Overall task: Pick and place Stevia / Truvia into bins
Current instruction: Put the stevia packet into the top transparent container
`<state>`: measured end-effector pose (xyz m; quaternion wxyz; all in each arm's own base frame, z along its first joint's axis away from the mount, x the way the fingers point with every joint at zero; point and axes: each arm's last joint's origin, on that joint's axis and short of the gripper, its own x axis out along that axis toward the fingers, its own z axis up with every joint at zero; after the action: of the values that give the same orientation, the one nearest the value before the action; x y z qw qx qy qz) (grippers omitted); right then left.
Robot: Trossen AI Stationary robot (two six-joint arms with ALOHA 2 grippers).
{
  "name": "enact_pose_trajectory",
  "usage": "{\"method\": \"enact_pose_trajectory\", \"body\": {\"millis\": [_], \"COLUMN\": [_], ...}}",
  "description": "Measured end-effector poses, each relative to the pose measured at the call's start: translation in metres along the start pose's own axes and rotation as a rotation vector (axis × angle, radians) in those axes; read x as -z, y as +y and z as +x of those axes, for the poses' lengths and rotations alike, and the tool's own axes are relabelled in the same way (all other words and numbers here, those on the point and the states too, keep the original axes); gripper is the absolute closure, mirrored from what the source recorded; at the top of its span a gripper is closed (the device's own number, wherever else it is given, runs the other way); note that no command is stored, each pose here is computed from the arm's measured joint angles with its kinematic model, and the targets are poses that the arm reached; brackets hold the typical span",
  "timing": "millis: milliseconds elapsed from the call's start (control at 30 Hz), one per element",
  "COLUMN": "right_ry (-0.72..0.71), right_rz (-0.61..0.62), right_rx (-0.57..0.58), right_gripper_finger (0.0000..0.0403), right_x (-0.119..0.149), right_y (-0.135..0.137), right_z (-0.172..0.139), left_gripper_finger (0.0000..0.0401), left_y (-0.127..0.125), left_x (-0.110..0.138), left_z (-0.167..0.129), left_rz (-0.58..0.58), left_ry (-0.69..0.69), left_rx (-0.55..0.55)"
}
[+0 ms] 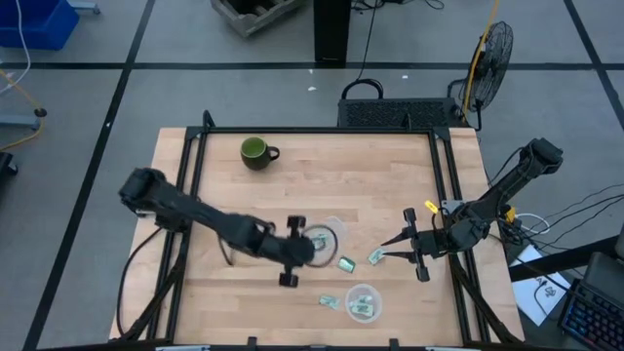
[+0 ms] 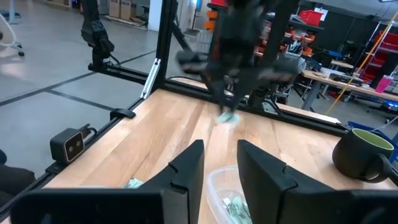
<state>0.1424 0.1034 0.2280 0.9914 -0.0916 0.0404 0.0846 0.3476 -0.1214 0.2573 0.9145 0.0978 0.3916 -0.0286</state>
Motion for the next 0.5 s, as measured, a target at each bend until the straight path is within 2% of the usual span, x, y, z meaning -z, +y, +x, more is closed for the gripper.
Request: {"method": "enact_pose_trajectory", "body": {"millis": [100,200,267,400,500], "right_ry": [-0.005,-0.005,-0.005,-0.005,-0.005], "right_rz": [0.003,0.0,0.0,0.0,-0.001], "right_rx": [0.0,0.0,0.001,0.0,0.001], "right_gripper_finger": [0.0312,0.0312,0.0312,0.0312,0.0312], "right_x": [0.0,-0.001,-0.001,-0.001,-0.001], "right_y": [0.0,0.0,0.0,0.0,0.0], "right_z": [0.0,0.0,0.0,0.0,0.0], "left_gripper_finger": [0.0358,0.0367,0.0372,0.0378,0.0375], "left_y": [0.021,0.041,0.049,0.052,0.052], "left_x": [-0.005,-0.004,-0.001,0.016,0.026], "left_z": [-0.01,-0.004,0.011,0.052,0.073], "left_rz": [-0.027,-0.1,-0.133,-0.111,-0.098], "left_ry": [-0.03,-0.015,0.008,0.121,0.18], "left_rx": [-0.039,-0.04,-0.014,0.058,0.034]}}
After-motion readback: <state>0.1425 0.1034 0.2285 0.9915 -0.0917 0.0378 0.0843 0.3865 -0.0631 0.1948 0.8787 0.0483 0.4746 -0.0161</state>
